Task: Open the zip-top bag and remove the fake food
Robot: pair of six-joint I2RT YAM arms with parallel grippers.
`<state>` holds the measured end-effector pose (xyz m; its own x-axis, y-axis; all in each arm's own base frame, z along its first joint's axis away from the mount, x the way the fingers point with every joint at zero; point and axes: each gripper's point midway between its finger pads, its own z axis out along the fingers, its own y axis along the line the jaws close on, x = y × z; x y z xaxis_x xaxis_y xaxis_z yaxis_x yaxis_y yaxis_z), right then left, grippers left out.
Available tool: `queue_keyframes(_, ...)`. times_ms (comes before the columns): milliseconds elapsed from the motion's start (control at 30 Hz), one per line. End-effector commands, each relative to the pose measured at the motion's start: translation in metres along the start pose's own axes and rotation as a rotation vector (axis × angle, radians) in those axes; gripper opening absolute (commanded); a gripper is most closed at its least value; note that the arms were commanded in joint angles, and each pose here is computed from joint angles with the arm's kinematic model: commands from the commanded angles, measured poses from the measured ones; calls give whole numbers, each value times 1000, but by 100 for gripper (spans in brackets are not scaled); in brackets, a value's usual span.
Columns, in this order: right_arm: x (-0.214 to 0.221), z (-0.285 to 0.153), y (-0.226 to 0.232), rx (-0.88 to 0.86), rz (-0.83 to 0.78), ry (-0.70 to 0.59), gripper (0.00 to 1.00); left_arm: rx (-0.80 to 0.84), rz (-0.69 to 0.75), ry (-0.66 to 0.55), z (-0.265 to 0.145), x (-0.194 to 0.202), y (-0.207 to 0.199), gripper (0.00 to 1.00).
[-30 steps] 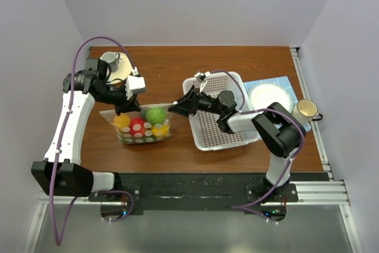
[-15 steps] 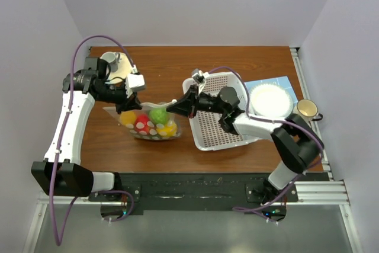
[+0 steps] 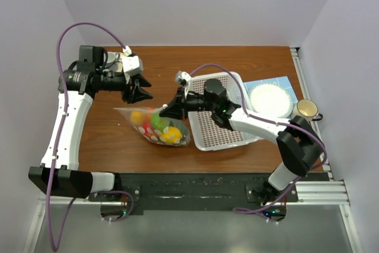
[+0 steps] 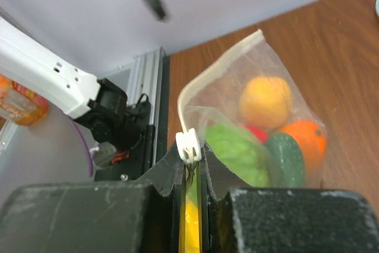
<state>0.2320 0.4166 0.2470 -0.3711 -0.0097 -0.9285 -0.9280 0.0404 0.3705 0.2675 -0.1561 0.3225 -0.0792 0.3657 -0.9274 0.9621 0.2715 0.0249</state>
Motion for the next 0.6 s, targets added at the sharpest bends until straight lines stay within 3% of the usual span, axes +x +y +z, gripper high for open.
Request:
queue_keyframes(0,-4,16,7,-30,-39,32,0,93,2,-110,6,-26,-20,53)
queue_keyframes(367,-19,23,7,-17,-92,50,0,165,-55,-34,23,19,-40,46)
queue_keyframes(567,-21,28,6,-29,-88,54,0,166,-51,-44,22,16,-42,42)
